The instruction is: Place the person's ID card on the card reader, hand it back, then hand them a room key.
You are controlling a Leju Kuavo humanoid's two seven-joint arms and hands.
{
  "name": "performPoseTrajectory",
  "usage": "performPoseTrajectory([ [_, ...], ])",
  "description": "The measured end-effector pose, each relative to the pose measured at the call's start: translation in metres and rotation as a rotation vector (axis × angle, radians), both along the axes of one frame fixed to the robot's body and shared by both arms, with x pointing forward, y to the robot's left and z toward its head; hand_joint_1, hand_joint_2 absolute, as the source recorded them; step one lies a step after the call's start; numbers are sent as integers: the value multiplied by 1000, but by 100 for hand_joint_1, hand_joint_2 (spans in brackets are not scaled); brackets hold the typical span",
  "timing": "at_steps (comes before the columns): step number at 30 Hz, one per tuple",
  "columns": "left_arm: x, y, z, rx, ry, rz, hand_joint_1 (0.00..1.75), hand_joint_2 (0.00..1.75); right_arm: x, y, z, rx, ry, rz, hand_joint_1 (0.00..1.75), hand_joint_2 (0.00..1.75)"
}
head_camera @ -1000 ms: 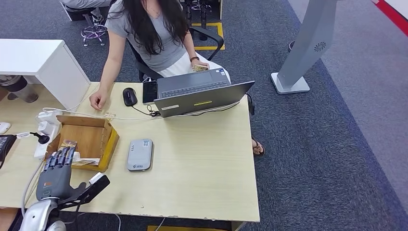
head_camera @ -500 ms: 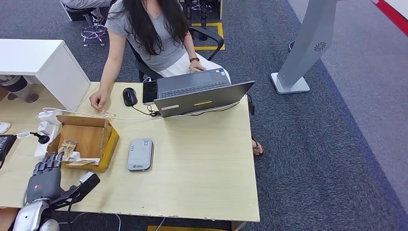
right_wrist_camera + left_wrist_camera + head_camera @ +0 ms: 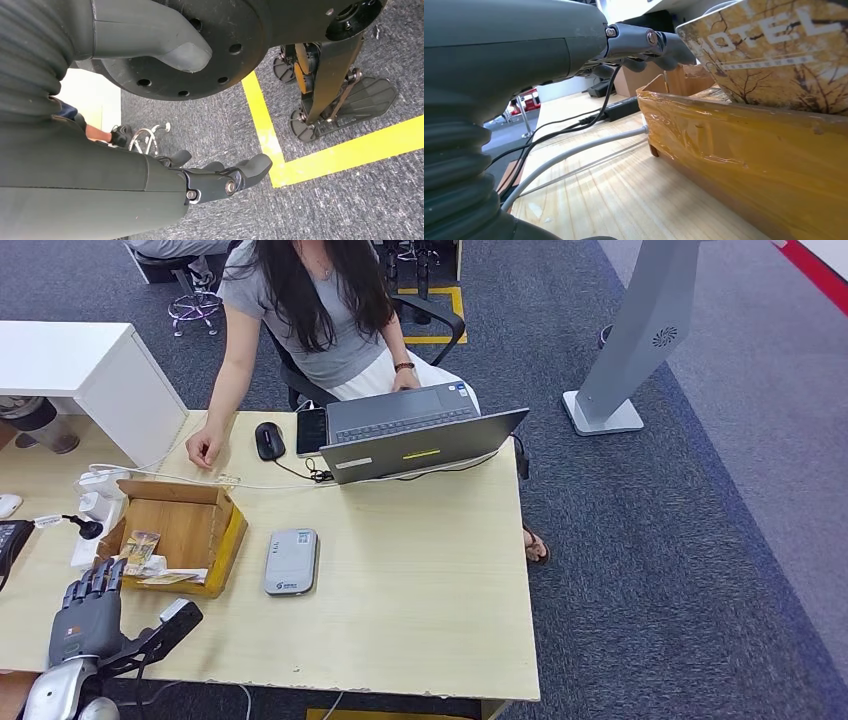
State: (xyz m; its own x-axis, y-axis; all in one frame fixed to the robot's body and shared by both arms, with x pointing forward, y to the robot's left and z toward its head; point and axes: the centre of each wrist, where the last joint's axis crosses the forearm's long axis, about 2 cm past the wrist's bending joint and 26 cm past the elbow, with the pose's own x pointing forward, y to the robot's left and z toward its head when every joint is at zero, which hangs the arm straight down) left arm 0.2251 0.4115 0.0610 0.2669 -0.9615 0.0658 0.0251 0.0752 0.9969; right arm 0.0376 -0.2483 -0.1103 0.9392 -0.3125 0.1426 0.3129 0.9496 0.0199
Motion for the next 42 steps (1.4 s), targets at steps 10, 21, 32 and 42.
performPoseTrajectory([
  [10, 0, 0, 0, 0, 1, 1, 0, 175, 0, 0, 0, 0, 0, 0, 0, 175],
  [21, 0, 0, -1, -1, 3, 2, 0, 175, 0, 0, 0, 0, 0, 0, 0, 175],
  [32, 0, 0, -1, -1, 3, 2, 0, 175, 0, 0, 0, 0, 0, 0, 0, 175],
  [42, 0, 0, -1, -1, 3, 2, 0, 175, 0, 0, 0, 0, 0, 0, 0, 175],
])
